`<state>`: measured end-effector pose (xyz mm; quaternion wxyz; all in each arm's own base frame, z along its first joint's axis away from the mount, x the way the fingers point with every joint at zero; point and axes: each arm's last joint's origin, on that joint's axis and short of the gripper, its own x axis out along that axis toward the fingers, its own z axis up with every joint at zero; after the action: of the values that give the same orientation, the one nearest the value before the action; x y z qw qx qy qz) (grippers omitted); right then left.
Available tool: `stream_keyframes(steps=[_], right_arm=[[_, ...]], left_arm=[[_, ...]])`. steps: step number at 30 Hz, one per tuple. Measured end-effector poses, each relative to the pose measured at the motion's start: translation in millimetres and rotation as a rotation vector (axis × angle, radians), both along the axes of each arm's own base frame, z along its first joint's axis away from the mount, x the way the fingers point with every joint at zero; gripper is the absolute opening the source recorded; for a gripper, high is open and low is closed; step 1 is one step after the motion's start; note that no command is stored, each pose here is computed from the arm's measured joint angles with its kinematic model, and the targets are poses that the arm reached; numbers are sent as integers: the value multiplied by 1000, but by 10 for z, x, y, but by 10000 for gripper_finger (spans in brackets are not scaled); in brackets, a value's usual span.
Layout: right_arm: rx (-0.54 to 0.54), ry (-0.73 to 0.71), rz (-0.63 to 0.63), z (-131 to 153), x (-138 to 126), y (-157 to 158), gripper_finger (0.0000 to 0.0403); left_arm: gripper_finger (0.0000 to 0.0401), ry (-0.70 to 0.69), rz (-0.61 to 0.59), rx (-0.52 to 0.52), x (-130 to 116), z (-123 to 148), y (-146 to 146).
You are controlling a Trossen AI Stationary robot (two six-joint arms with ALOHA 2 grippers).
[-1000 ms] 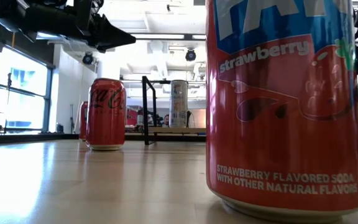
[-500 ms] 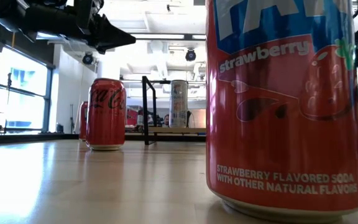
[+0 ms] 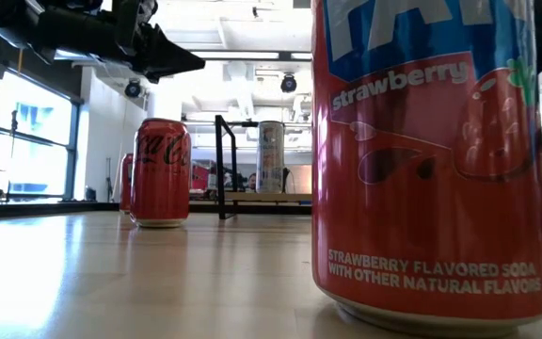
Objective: Place canned beverage on shelf
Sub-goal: Put the right red soda can on the shelf
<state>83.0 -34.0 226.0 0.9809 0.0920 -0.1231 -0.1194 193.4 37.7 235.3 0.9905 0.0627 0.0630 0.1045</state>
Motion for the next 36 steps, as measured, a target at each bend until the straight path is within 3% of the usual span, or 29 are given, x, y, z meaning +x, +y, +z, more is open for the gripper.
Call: stream_keyframes(steps=[6, 11, 15, 23, 30, 36], right_arm=[[100, 234, 53, 248, 67, 37, 142], [218, 503, -24, 377, 145, 36, 230], [310, 689, -42, 473, 243, 44, 269], [459, 1056, -75, 519, 495, 101, 282], [465, 1253, -29, 445, 735, 239, 283], [456, 1377, -75, 345, 857, 270, 283]], left_arm=[[3, 1, -1, 12, 0, 1, 0], [3, -11, -3, 35, 2, 18, 0], [3, -3, -18, 33, 5, 11, -17], [3, 14, -50, 30, 13, -6, -77], [3, 19, -76, 38, 19, -10, -123], [3, 21, -81, 55, 19, -9, -129]])
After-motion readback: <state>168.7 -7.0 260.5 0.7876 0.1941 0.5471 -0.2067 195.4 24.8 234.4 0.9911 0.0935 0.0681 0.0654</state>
